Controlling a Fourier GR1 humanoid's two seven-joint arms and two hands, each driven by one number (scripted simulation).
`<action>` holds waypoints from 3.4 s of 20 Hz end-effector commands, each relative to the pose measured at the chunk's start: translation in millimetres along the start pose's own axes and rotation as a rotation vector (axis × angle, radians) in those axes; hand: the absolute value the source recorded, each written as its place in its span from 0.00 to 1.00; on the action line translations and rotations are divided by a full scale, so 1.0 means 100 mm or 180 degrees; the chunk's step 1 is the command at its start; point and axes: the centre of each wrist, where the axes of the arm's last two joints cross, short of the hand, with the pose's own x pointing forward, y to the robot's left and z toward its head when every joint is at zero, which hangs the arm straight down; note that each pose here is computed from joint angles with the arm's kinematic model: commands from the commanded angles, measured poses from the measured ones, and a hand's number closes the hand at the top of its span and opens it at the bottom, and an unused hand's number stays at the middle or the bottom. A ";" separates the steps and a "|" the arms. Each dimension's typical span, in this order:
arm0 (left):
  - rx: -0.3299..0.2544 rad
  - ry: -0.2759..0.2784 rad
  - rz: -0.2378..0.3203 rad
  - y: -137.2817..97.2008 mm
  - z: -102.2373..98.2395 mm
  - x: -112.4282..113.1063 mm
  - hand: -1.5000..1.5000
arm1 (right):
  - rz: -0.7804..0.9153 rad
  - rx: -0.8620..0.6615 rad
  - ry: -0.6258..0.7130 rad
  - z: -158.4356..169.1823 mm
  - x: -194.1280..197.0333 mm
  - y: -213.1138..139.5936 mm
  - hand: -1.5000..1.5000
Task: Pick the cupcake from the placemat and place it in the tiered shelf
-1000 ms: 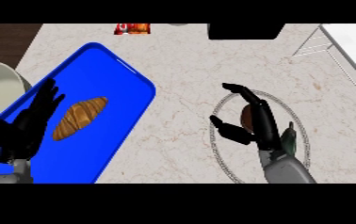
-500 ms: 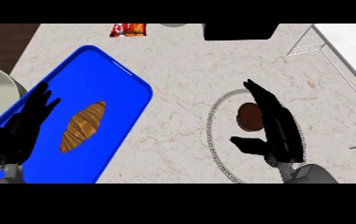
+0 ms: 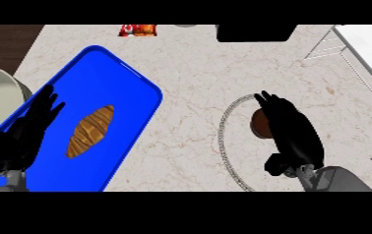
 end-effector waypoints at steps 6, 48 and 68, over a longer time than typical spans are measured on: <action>0.0025 0.0347 -0.0006 0.13 0.09 -0.24 0.50 | 0.0728 0.0386 0.0258 -0.04 0.23 -0.29 0.00; 0.0084 0.0341 -0.0023 0.10 0.07 -0.31 0.50 | 0.0852 0.0317 0.0097 -0.82 -0.42 0.50 1.00; 0.0012 0.0347 0.0017 0.06 0.12 -0.30 0.50 | -0.0910 -0.1335 0.3226 -1.34 -0.36 -1.28 1.00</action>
